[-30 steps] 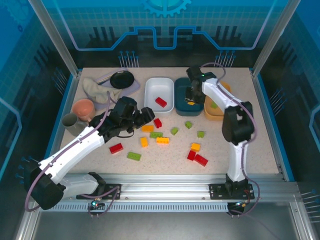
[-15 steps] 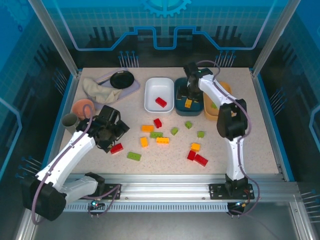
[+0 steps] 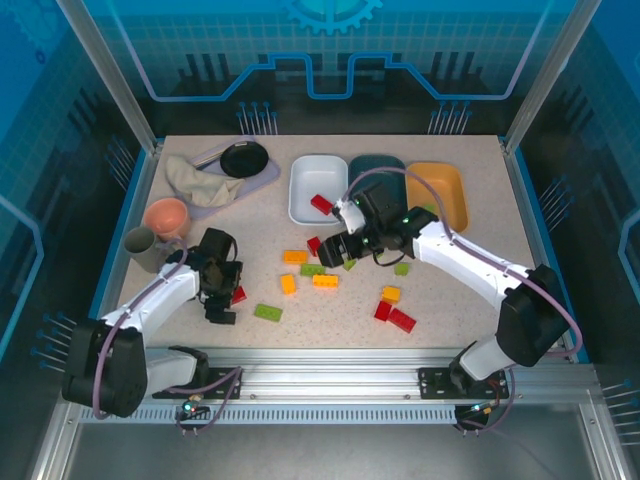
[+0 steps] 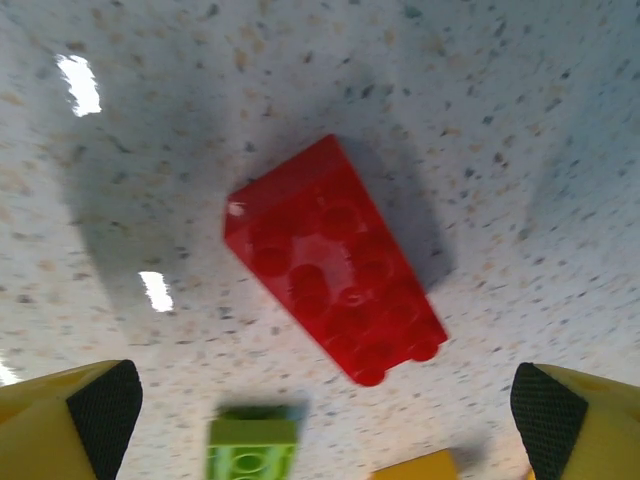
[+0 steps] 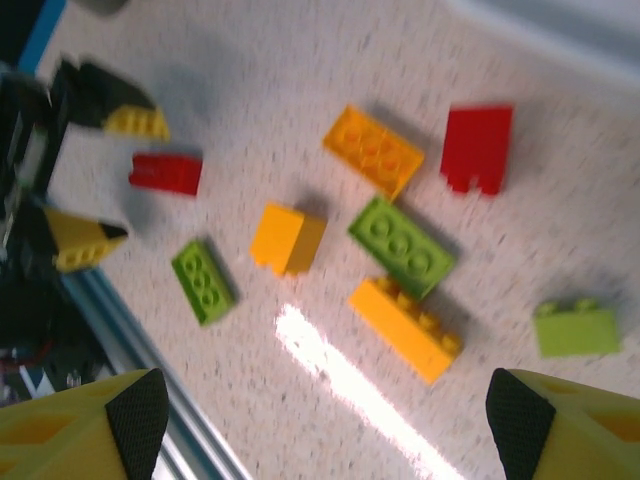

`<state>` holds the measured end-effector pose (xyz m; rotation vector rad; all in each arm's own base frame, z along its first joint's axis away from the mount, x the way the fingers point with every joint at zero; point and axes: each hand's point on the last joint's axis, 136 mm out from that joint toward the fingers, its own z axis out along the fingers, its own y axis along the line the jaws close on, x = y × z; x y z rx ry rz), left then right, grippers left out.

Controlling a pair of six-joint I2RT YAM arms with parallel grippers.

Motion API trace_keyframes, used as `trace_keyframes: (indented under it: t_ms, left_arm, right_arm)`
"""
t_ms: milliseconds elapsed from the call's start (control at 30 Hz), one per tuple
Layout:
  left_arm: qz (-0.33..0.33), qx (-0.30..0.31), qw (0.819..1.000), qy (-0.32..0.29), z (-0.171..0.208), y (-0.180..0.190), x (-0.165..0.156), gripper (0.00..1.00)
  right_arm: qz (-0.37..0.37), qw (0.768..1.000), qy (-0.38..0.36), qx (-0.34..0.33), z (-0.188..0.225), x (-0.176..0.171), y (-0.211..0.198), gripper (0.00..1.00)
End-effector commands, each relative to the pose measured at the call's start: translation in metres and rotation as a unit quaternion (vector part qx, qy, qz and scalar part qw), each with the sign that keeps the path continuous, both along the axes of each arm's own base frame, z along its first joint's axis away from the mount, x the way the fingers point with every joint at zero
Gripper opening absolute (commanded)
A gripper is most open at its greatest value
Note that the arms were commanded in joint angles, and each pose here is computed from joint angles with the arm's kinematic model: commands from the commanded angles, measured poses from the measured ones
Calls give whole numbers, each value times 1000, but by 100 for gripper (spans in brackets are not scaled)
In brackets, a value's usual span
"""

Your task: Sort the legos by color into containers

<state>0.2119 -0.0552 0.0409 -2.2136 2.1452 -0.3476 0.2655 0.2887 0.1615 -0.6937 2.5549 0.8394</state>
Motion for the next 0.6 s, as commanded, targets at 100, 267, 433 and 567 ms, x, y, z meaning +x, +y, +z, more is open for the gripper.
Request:
trace_keyframes:
  t_ms: [100, 267, 433, 567]
  left_arm:
    - [111, -3, 994, 8, -18, 8, 13, 94]
    - [128, 19, 992, 14, -26, 17, 12, 79]
    - [128, 29, 991, 20, -32, 26, 11, 60]
    - [127, 19, 991, 33, -41, 24, 7, 59]
  right_arm:
    - [42, 998, 3, 43, 10, -33, 15, 85]
    - [38, 998, 6, 44, 11, -35, 14, 84]
    - [42, 998, 10, 44, 9, -33, 18, 84]
    - [45, 998, 12, 49, 11, -30, 23, 84]
